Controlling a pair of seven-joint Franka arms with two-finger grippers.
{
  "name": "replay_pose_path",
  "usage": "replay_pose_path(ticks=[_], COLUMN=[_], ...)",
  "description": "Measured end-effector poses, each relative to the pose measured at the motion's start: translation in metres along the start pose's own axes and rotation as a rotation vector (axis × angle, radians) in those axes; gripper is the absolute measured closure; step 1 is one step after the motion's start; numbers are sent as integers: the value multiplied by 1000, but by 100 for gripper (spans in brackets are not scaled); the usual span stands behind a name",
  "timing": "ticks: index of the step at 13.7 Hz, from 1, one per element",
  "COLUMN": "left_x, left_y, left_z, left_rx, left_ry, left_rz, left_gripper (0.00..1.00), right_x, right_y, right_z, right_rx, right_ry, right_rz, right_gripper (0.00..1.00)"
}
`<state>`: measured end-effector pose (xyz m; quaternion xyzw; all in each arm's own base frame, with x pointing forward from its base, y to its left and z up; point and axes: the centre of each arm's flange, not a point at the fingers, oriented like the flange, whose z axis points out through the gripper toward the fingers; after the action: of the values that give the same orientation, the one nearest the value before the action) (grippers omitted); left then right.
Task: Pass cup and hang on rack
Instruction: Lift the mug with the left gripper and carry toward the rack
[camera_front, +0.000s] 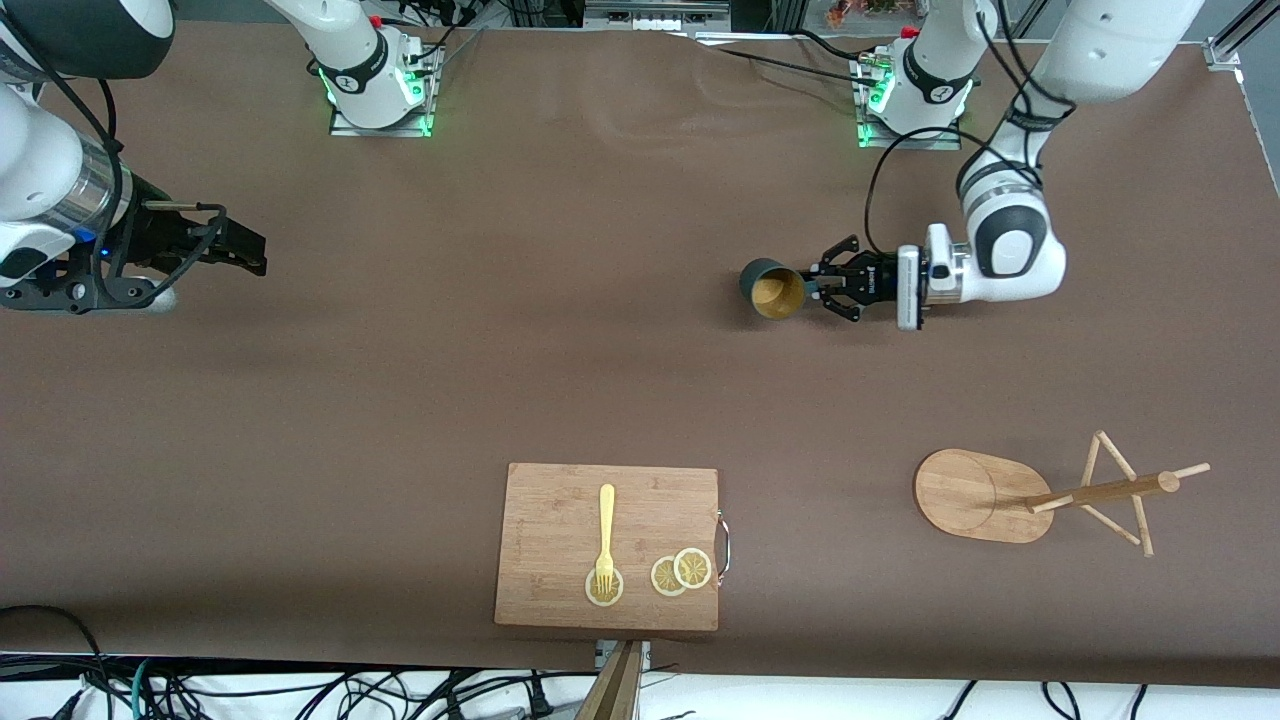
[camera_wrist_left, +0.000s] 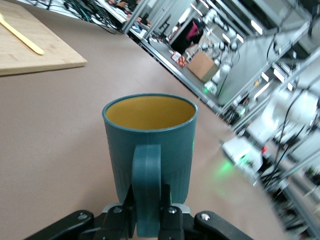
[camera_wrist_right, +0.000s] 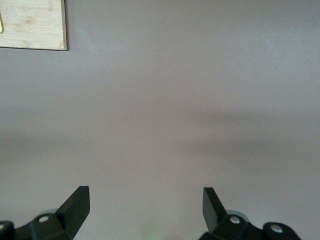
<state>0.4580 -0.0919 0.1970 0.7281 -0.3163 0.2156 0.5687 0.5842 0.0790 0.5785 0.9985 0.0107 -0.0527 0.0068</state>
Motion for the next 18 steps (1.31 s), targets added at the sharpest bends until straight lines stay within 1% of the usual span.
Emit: replay_pose_path(ticks=[2,4,6,8,11,12,14,15,16,18], left_x=[31,62,87,101,96,91,85,83,79,75], left_y=[16,31,43,49,50,46,37,31,23,4], left_z=[-33,-68,-111,-156,-208,-220,-240,-247,-253,-262], left_rx=[-16,-23,-38,-54,-86,-99,-129,-151,-170,-186], left_ry=[-4,-13,16,62,129,161,246,291,334,384], left_rz=[-128,-230,-346,-476,-686,-764,-926,-1000,-1051,-1093], left_gripper=[79,79,79,79,79,79,79,79,79,79], right_x=[0,0,0,0,0,0,1,2,3,6], right_y=[0,0,0,0,1,1,1,1,1,1], right_z=[0,0,0,0,0,0,0,-2,-3,-5], right_rx=[0,0,0,0,0,0,1,2,4,6], right_ry=[0,0,0,0,-1,-1,6,18,30,52], right_rz=[0,0,0,0,1,2,2,2,2,-14], right_gripper=[0,0,0,0,0,0,0,0,0,0])
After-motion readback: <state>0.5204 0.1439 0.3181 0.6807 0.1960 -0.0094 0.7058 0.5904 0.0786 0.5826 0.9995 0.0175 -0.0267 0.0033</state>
